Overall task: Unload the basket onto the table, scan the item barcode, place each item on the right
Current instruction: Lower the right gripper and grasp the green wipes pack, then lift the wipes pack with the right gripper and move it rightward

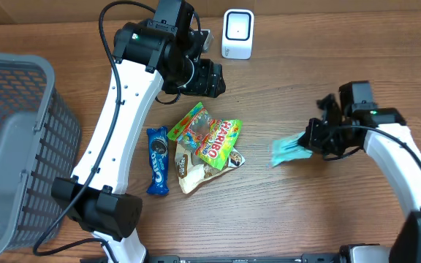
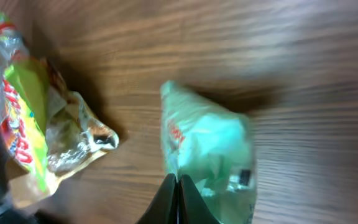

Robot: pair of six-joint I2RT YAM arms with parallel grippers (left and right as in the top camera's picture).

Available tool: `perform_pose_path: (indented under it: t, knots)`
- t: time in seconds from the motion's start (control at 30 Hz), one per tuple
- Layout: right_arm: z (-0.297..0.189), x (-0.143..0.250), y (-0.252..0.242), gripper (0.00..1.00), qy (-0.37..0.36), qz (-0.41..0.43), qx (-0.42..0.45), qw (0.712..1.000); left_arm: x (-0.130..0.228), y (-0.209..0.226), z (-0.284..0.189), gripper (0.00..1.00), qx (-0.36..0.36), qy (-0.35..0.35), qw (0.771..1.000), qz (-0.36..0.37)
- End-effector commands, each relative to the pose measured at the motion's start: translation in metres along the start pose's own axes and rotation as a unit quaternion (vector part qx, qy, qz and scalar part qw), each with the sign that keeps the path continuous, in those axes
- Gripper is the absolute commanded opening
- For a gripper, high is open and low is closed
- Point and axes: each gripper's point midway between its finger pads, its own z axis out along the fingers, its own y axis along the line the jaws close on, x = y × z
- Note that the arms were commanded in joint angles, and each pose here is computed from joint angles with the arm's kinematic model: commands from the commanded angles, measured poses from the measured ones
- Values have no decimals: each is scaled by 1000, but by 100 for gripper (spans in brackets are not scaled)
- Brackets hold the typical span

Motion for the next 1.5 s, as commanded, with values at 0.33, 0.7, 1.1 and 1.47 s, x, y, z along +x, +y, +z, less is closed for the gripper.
perform_pose_path:
  t: [0.33, 0.7, 1.1, 1.47]
  knots:
    - [-31, -3, 7, 4, -122, -51, 230, 964, -2, 7, 2, 73, -28, -3, 1000, 2]
    - [-38, -5, -18, 83, -97, 131, 155, 974, -2, 8, 2, 76, -29, -3, 1000, 2]
    - [-14, -2, -111, 89, -25, 231, 120, 965, -2, 9, 2, 91, -32, -4, 999, 2]
    - [20, -13, -126, 69, -12, 222, 124, 967, -4, 9, 2, 90, -34, -8, 999, 3]
